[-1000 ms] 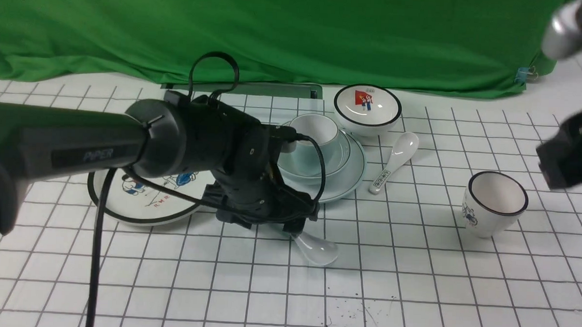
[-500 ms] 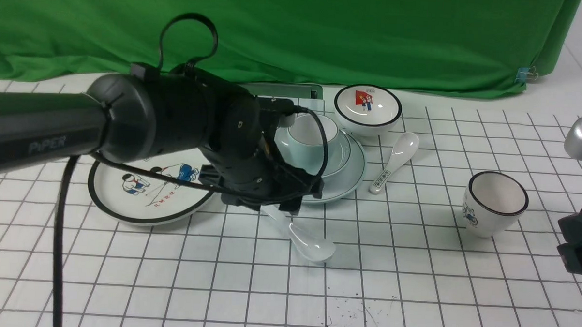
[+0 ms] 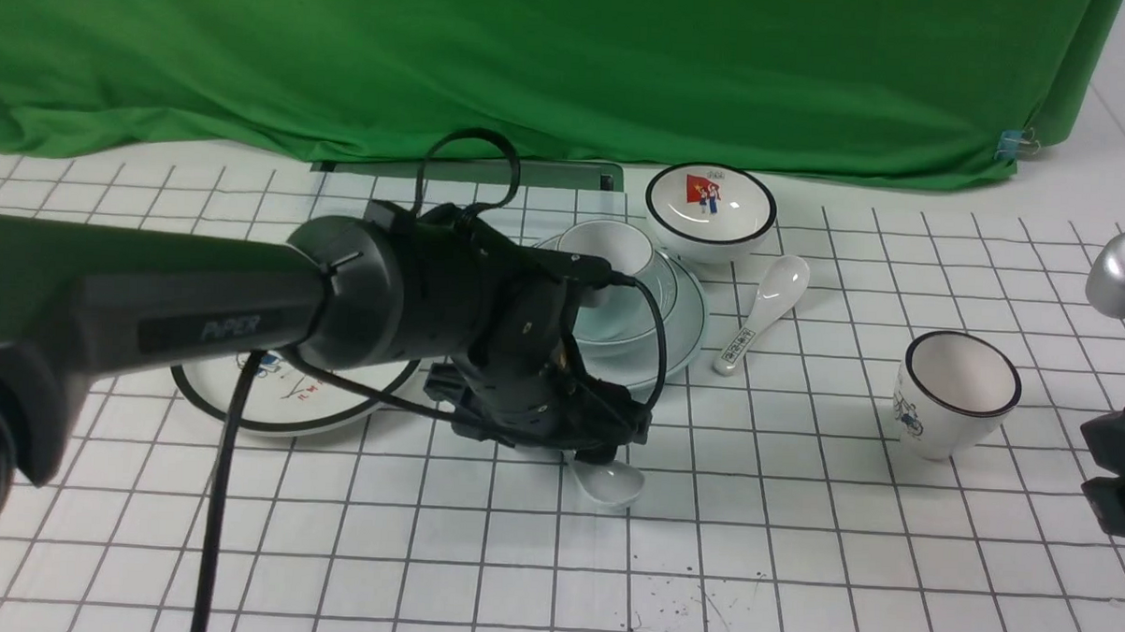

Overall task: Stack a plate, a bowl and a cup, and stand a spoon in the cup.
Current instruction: Use the left arm to grab a blue soup spoon

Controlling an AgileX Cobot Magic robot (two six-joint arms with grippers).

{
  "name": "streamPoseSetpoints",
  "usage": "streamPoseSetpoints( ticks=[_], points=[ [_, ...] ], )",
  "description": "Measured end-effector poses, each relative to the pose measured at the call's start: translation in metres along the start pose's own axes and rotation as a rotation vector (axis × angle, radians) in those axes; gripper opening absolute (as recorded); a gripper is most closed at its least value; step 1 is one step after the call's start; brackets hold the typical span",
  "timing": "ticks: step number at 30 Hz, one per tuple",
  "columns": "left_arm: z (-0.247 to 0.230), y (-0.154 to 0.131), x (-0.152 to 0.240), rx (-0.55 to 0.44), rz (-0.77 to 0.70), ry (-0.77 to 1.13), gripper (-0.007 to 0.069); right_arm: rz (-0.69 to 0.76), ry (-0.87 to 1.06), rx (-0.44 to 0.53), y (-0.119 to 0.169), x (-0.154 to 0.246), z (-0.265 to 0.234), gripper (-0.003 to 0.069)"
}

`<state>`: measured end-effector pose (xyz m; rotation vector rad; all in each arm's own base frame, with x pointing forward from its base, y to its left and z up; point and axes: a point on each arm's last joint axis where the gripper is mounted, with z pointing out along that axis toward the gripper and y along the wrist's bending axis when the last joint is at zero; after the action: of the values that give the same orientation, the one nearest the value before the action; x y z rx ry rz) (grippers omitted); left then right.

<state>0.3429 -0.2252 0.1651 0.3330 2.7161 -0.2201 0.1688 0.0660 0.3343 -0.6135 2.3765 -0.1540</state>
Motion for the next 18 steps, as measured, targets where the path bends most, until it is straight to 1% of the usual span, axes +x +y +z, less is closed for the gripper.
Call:
streamPoseSetpoints(
  ticks=[3, 6, 9, 13, 14, 16, 18],
  points=[
    [-0.001, 0.004, 0.002, -0.044, 0.057, 0.029, 0.0526, -0.003, 0.001, 0.000, 0.000, 0.000, 0.000, 0.0298],
    [-0.013, 0.012, 0.001, -0.131, 0.151, 0.078, 0.0526, -0.022, 0.001, 0.003, 0.000, 0.000, 0.000, 0.0298],
    [-0.023, 0.013, -0.001, -0.149, 0.166, 0.067, 0.0526, -0.026, 0.000, 0.005, 0.000, 0.000, 0.000, 0.0298],
    [-0.036, 0.003, -0.007, -0.044, 0.071, 0.006, 0.0526, -0.027, 0.000, 0.005, 0.000, 0.000, 0.000, 0.0298],
    [-0.036, -0.001, -0.008, 0.006, 0.019, -0.008, 0.0526, -0.027, 0.000, 0.006, -0.001, 0.000, 0.000, 0.0298],
    [-0.032, -0.005, -0.009, 0.039, -0.028, -0.021, 0.0526, -0.027, 0.000, 0.006, -0.001, 0.000, 0.000, 0.0298],
    [-0.028, -0.005, -0.009, 0.047, -0.067, -0.021, 0.0526, -0.027, 0.000, 0.006, -0.001, 0.000, 0.000, 0.0298]
  ],
)
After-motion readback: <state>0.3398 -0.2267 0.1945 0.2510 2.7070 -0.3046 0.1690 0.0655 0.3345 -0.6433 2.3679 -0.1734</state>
